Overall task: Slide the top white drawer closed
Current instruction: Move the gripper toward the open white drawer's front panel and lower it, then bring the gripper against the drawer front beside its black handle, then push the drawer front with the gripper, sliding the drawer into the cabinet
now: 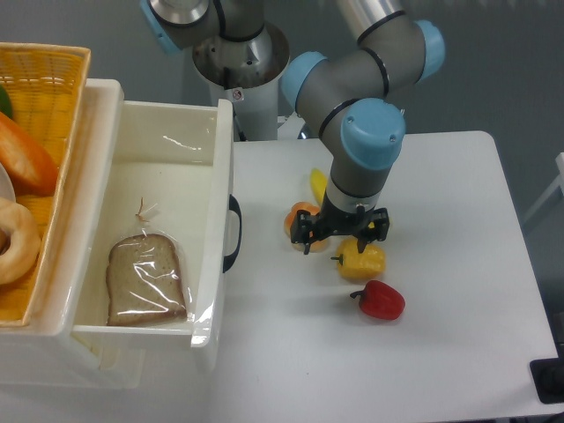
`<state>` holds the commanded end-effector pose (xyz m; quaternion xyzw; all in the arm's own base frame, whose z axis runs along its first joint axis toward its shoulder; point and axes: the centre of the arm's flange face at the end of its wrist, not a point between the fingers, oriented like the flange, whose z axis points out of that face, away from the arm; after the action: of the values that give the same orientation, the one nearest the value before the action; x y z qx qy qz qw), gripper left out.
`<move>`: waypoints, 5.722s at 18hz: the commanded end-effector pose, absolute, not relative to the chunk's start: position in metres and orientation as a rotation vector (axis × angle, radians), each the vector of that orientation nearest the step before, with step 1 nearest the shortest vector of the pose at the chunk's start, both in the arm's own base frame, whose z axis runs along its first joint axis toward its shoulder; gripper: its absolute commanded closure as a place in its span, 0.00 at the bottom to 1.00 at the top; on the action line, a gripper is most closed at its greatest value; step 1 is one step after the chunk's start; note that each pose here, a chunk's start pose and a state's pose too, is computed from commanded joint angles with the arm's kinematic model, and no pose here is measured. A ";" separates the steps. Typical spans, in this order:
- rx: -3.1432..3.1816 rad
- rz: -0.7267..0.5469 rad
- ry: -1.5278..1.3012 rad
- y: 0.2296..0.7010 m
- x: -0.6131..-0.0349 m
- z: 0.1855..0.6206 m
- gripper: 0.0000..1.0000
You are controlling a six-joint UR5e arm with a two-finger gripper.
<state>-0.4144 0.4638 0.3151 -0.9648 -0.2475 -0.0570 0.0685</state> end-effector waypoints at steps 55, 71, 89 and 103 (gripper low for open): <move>-2.908 -0.307 -0.639 0.501 -0.373 0.297 0.00; -2.910 -0.325 -0.588 0.515 -0.347 0.310 0.00; -2.940 -0.335 -0.441 0.545 -0.291 0.313 0.00; -2.972 -0.278 -0.313 0.566 -0.254 0.319 0.00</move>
<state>-0.2541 0.5659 0.3185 -0.9878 -0.1039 -0.0923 0.0701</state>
